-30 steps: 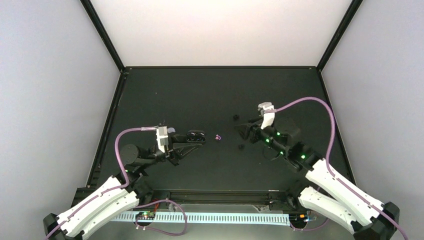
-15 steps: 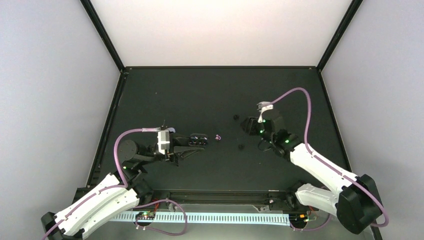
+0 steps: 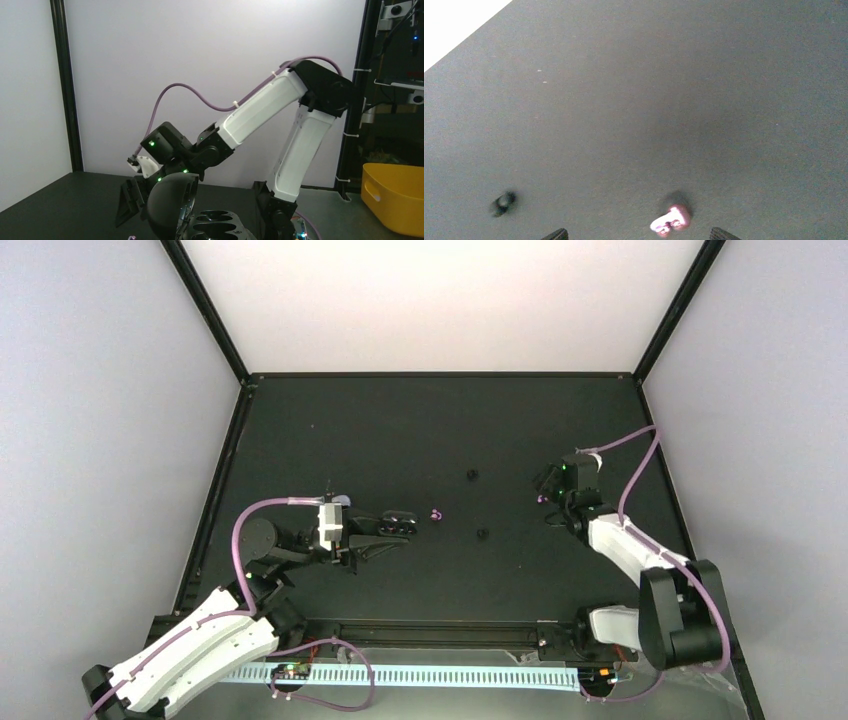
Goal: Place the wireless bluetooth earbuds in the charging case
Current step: Pick up the earbud from the center of the board.
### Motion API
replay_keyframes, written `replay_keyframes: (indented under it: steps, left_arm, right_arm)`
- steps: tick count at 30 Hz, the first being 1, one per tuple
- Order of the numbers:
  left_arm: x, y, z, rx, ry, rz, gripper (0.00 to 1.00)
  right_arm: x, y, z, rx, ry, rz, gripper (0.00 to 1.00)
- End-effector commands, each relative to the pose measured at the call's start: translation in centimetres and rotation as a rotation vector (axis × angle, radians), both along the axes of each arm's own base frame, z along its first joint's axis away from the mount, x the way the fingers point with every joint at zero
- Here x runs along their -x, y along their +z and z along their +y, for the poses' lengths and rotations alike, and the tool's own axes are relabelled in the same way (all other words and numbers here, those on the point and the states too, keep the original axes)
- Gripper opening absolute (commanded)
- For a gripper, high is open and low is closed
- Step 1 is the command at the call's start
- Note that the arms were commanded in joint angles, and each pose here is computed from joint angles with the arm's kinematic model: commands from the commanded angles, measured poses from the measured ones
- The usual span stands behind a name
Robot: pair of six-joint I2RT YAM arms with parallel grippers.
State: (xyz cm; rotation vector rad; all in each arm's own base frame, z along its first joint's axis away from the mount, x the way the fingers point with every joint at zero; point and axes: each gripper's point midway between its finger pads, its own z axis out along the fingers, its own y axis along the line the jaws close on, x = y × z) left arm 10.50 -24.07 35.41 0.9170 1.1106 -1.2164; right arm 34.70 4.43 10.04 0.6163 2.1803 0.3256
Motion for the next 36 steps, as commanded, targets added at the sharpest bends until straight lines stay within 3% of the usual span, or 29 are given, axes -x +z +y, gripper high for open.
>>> replay_keyframes:
  steps: [1, 23, 36]
  left_arm:
    - [1.0, 1.3, 0.5, 0.022, -0.017, -0.057, 0.02]
    - [1.1, 1.3, 0.3, 0.018, -0.035, -0.057, 0.02]
    - [1.1, 1.2, 0.2, 0.011, -0.035, -0.055, 0.02]
  right_arm:
    - [-2.3, 0.4, -1.5, 0.008, -0.064, -0.042, 0.74]
    - [-4.3, -4.6, 0.6, -0.019, 0.056, 0.132, 0.71]
    - [-2.5, -5.6, 1.1, -0.043, 0.083, 0.184, 0.63]
